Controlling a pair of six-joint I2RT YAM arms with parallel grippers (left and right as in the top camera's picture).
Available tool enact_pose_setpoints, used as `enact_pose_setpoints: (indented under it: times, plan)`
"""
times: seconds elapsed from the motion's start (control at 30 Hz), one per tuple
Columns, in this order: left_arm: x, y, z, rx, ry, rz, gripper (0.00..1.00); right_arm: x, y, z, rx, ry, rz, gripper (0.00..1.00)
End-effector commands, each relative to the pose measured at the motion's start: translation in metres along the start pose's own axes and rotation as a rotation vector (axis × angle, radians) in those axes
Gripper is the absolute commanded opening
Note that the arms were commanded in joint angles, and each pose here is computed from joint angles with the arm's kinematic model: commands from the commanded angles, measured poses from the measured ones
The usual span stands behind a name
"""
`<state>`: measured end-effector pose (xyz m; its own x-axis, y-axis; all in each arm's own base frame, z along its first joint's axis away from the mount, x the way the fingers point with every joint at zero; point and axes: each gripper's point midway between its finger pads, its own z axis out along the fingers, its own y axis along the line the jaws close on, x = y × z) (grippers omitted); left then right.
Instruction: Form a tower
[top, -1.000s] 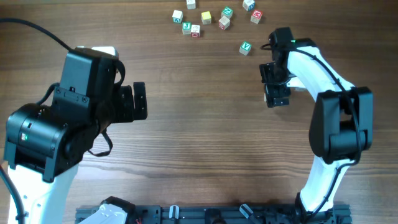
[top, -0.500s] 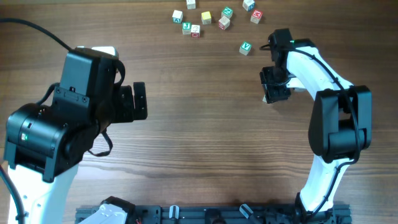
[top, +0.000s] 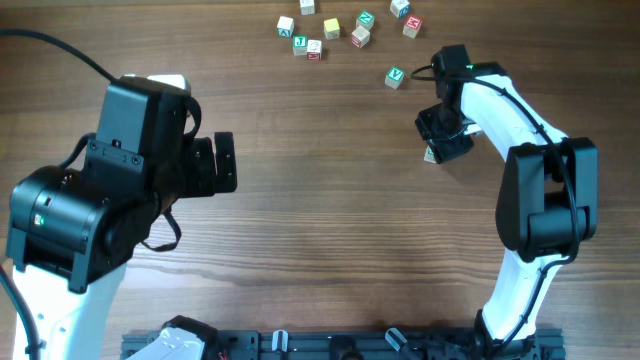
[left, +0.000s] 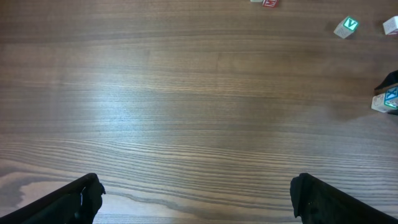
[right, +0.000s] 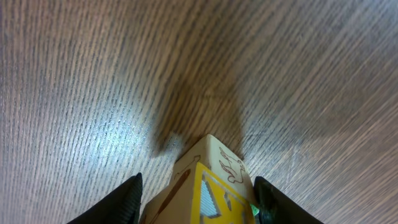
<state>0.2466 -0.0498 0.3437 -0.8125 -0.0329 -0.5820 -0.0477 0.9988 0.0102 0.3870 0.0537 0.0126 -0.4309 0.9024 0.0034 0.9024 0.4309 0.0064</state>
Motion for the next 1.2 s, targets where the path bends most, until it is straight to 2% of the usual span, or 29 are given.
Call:
enact_pose_setpoints:
  times: [0.0,0.07,0.2,0.33,0.43,0.53,0.6,0.63,0.67,0.83,0.93,1.0,1.17]
  plan:
    - [0.0,0.004,0.0,-0.017,-0.004,-0.014,1.0,-0.005,-0.003,0.008,0.025,-0.025,-0.085,0.56]
    - [0.0,0.004,0.0,-0.017,-0.004,-0.014,1.0,-0.005,-0.002,0.008,0.025,-0.024,-0.093,0.55]
    - [0.0,0.004,0.0,-0.017,-0.004,-0.014,1.0,-0.004,-0.004,0.008,0.033,-0.021,-0.138,0.39]
    - [0.0,0.004,0.0,-0.017,-0.004,-0.014,1.0,-0.004,-0.005,0.008,0.036,-0.02,-0.161,0.37]
    - [0.0,0.004,0.0,-0.018,-0.004,-0.014,1.0,-0.004,-0.005,0.008,0.035,-0.02,-0.162,0.28]
    - [0.0,0.004,0.0,-0.018,-0.004,-0.014,1.0,-0.002,-0.006,0.008,0.039,-0.013,-0.165,0.27]
    - [0.0,0.004,0.0,-0.018,-0.004,-0.014,1.0,-0.001,-0.009,0.008,0.053,-0.008,-0.169,0.38]
    - [0.0,0.004,0.0,-0.018,-0.004,-0.014,1.0,-0.001,-0.009,0.008,0.053,-0.008,-0.187,0.51]
    - [0.0,0.004,0.0,-0.018,-0.004,-0.014,1.0,-0.001,-0.01,0.007,0.056,-0.006,-0.192,0.59]
    - [0.0,0.004,0.0,-0.017,-0.004,-0.014,1.0,-0.002,-0.006,0.001,0.039,-0.014,-0.193,0.73]
    - [0.0,0.004,0.0,-0.017,-0.004,-0.014,1.0,-0.004,0.0,-0.014,0.003,-0.029,-0.216,0.86]
    - [0.0,0.004,0.0,-0.017,-0.004,-0.014,1.0,-0.005,0.002,-0.021,-0.014,-0.037,-0.217,0.9]
    - [0.0,0.004,0.0,-0.017,-0.004,-0.014,1.0,-0.005,0.002,-0.025,-0.02,-0.044,-0.251,0.91]
